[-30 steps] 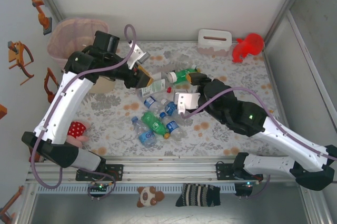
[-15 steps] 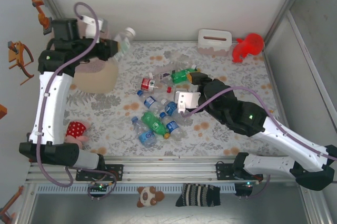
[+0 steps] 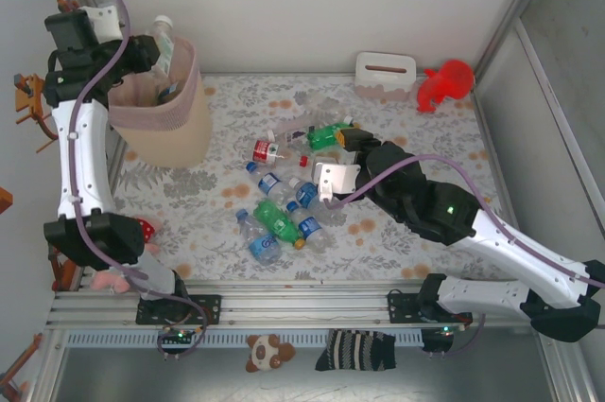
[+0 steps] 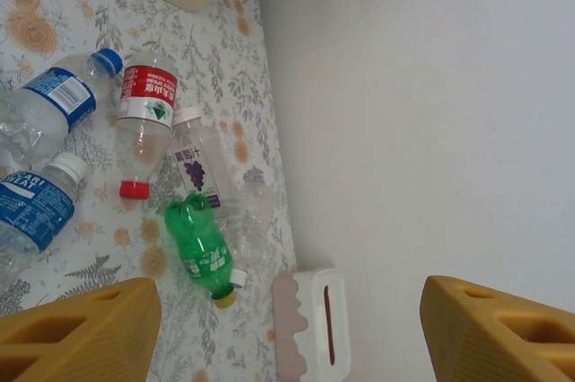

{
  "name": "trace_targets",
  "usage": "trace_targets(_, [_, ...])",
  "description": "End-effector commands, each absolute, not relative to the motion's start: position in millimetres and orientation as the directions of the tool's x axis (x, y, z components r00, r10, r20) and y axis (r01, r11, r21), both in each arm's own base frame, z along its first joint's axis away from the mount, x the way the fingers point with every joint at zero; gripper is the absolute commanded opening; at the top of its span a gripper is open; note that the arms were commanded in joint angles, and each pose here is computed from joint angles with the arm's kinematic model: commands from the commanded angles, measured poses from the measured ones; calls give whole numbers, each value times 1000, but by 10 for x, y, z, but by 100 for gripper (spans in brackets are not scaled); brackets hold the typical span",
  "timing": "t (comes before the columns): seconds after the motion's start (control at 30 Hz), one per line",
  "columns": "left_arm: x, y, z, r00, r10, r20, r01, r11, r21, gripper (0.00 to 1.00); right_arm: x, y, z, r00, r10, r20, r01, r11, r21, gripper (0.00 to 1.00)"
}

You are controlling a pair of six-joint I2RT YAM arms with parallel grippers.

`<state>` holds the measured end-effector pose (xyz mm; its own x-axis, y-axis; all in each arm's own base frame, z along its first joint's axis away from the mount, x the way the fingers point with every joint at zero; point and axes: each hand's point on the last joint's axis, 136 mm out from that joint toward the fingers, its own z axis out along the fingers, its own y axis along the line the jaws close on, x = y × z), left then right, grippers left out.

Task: Put the plastic bottles in the bin

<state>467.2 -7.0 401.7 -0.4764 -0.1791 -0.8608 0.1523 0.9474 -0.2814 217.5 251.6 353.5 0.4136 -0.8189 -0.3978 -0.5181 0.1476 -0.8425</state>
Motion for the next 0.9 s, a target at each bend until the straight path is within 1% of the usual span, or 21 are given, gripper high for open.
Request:
trace_targets(0.0, [4713, -85, 3889, -507, -204, -838, 164, 931, -326, 28, 2178, 2460, 3609, 395, -810, -434, -508, 201, -837, 75])
trace_targets(0.37, [4734, -47, 3008, -642, -237, -729, 113, 912, -395, 28, 2165, 2411, 3570, 376, -814, -443, -520, 210, -828, 75])
trace_targets(0.53, [4794, -31, 2803, -679, -239, -694, 99, 907, -409, 37, 2159, 2402, 3555, 372, -814, -446, -524, 213, -825, 75])
trace_targets(0.6, [4809, -12, 2790, -681, -246, -690, 93, 905, -414, 41, 2174, 2403, 3546, 360, -817, -451, -525, 222, -822, 75])
trace_targets(0.73, [4805, -17, 2925, -659, -250, -709, 105, 903, -417, 52, 2235, 2396, 3565, 306, -818, -488, -530, 279, -801, 75])
trace_targets(0.87, [4760, -24, 3126, -634, -246, -733, 125, 903, -411, 55, 2299, 2372, 3581, 231, -807, -544, -537, 360, -763, 75])
